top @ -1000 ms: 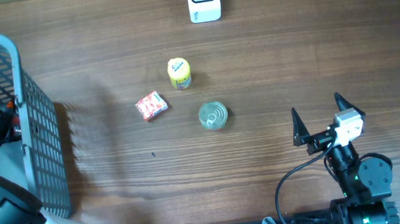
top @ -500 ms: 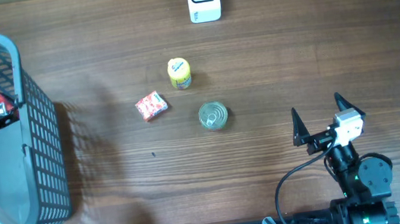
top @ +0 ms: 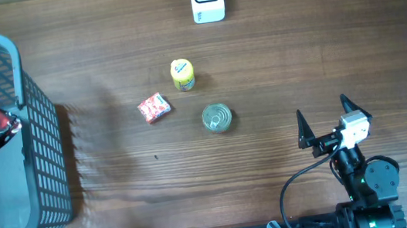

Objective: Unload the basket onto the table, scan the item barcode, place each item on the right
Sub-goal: 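Grasp the black-and-orange packet in the basket with the left gripper, then lift the packet and move it toward the white scanner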

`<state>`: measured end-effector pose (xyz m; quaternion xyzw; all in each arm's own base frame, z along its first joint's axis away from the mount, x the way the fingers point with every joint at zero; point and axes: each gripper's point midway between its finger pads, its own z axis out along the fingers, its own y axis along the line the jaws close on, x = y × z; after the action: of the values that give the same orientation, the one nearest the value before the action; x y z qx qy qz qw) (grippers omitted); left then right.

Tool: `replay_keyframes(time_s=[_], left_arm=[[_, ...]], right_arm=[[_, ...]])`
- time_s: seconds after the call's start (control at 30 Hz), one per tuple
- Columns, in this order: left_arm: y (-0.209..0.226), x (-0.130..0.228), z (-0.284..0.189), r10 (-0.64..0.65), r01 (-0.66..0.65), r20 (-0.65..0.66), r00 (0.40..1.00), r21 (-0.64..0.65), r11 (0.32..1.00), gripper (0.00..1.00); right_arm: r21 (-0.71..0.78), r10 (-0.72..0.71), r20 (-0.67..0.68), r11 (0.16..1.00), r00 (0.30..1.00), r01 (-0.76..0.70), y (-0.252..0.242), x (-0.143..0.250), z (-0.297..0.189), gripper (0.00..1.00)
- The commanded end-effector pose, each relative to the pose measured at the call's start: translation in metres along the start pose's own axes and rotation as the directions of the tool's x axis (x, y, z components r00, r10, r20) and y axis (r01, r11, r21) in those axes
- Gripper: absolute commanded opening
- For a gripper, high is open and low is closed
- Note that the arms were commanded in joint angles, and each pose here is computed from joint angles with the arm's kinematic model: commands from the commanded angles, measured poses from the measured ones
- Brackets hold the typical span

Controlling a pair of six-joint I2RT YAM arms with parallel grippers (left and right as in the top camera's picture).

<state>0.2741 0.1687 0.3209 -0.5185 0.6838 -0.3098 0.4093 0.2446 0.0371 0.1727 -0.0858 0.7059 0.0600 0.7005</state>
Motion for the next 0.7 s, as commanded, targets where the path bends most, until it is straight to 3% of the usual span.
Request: replay_keyframes(time_s=[0.0,0.17,0.3,0.67], left_arm=[[-0.027,0.022,-0.006,-0.105,0.124,-0.14,0.985,0.136,0.983,0.04],[-0.044,0.041,-0.004,-0.213,0.26,-0.26,0.942,0.162,0.952,0.04],[-0.063,0.065,0.008,-0.221,0.288,-0.347,0.911,0.155,0.945,0.04],[-0.12,0.179,0.092,-0.293,0.357,-0.553,0.78,0.008,0.934,0.04]], right_arm=[[0.004,0.013,0.005,1.0,1.0,-0.013,-0.001,-0.001,0.0,1.0],[0.004,0.013,0.005,1.0,1.0,-0.013,-0.001,-0.001,0.0,1.0],[0.004,0.013,0.005,1.0,1.0,-0.013,-0.001,-0.001,0.0,1.0],[0.004,0.013,0.005,1.0,1.0,-0.013,-0.001,-0.001,0.0,1.0]])
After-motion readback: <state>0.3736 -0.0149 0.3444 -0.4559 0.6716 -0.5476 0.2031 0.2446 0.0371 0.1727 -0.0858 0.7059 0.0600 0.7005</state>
